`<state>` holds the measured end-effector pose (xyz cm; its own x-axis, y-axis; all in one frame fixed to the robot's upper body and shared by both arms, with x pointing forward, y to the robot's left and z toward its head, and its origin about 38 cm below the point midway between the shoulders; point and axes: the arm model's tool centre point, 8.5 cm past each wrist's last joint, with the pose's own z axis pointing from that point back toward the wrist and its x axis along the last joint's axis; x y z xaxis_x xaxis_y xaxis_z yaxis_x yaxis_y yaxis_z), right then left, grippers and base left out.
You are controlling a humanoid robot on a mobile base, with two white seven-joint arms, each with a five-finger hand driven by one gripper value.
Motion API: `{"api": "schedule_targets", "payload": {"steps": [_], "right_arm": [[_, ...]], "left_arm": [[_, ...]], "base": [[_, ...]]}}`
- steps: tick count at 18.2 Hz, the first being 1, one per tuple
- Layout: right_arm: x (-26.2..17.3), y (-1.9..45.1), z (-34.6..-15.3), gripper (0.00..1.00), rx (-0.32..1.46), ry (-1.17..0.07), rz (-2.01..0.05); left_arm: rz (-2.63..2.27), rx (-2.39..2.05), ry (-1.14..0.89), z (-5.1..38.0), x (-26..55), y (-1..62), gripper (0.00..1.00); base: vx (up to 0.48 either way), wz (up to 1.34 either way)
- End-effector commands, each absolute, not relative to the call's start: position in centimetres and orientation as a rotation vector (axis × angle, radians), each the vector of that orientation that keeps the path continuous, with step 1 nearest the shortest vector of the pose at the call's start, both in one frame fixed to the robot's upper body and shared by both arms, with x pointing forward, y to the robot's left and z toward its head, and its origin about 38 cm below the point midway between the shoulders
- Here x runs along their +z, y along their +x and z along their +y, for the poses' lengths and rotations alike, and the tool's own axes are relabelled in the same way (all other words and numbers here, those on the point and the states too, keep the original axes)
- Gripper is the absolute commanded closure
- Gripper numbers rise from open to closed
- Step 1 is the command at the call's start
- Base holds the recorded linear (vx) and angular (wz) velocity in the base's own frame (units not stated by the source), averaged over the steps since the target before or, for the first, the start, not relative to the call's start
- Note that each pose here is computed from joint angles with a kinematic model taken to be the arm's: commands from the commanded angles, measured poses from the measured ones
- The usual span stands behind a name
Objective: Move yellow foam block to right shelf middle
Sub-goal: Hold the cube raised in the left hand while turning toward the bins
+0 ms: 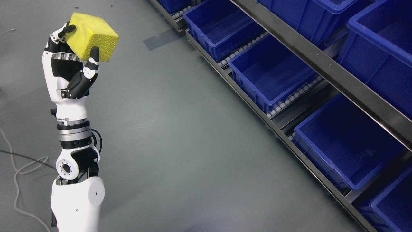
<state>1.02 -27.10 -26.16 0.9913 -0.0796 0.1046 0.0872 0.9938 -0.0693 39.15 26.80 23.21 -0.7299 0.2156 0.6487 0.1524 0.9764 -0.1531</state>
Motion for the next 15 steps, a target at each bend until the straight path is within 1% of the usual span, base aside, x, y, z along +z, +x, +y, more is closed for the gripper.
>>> {"api": "schedule_targets", "payload": {"steps": [1, 10, 15], "right_arm": [[-26.0, 1.8, -28.3, 0.0, -0.082, -0.091, -0.122], [-26.1, 1.7, -28.3, 0.0, -0.082, -0.091, -0.121], [-26.1, 1.7, -28.3, 0.0, -0.082, -0.091, -0.121]], "left_arm": [[-2.397, 0.086, -0.26, 26.6, 23.2, 39.2, 0.7], [-2.395, 0.022, -0.344, 23.9, 23.2, 39.2, 0.7], [-2.401, -0.16, -0.575, 16.6, 24.8, 38.9, 0.7]], "base": [[0.42, -0.45], [0.356, -0.48], [0.272, -0.34]]}}
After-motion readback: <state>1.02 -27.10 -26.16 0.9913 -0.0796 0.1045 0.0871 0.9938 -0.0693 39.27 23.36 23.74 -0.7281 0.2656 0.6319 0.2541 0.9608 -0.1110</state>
